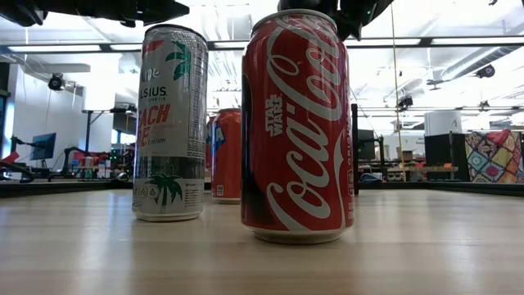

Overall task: Place canned beverage on shelf
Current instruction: Put the blue soda can on the shelf aligned with the other blue soda cans

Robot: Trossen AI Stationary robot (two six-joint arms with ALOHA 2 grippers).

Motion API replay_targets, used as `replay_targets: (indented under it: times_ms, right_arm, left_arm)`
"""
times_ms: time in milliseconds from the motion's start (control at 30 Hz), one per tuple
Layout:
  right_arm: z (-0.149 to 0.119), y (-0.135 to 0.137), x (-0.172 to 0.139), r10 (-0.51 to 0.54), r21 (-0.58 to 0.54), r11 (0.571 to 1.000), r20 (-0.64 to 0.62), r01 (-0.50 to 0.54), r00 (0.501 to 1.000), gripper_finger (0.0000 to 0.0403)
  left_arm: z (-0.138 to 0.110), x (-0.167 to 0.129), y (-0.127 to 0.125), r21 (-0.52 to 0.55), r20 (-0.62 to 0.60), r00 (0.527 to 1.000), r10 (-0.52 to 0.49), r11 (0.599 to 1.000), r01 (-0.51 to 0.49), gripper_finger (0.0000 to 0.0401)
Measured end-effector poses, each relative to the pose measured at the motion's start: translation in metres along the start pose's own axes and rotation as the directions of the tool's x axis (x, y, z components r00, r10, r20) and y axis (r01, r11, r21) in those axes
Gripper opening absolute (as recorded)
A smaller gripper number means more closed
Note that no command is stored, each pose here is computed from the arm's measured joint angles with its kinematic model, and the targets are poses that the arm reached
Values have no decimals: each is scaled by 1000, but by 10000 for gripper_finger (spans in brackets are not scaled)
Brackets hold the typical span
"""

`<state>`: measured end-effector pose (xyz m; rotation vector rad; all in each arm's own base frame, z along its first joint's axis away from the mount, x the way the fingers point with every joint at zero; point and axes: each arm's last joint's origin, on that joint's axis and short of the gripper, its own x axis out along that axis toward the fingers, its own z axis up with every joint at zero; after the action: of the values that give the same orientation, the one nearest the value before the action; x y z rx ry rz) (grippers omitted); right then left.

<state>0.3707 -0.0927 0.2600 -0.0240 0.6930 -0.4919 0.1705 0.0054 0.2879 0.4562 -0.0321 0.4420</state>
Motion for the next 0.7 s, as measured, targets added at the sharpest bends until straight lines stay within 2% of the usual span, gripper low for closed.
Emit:
replay_targets:
  times_ms: [700]
  right_arm:
    - [5, -2, 1, -6, -19, 1000, 48, 7, 999, 9]
  left_arm:
    - [0, 0, 0, -3, 0, 1000, 0, 1000, 0, 322]
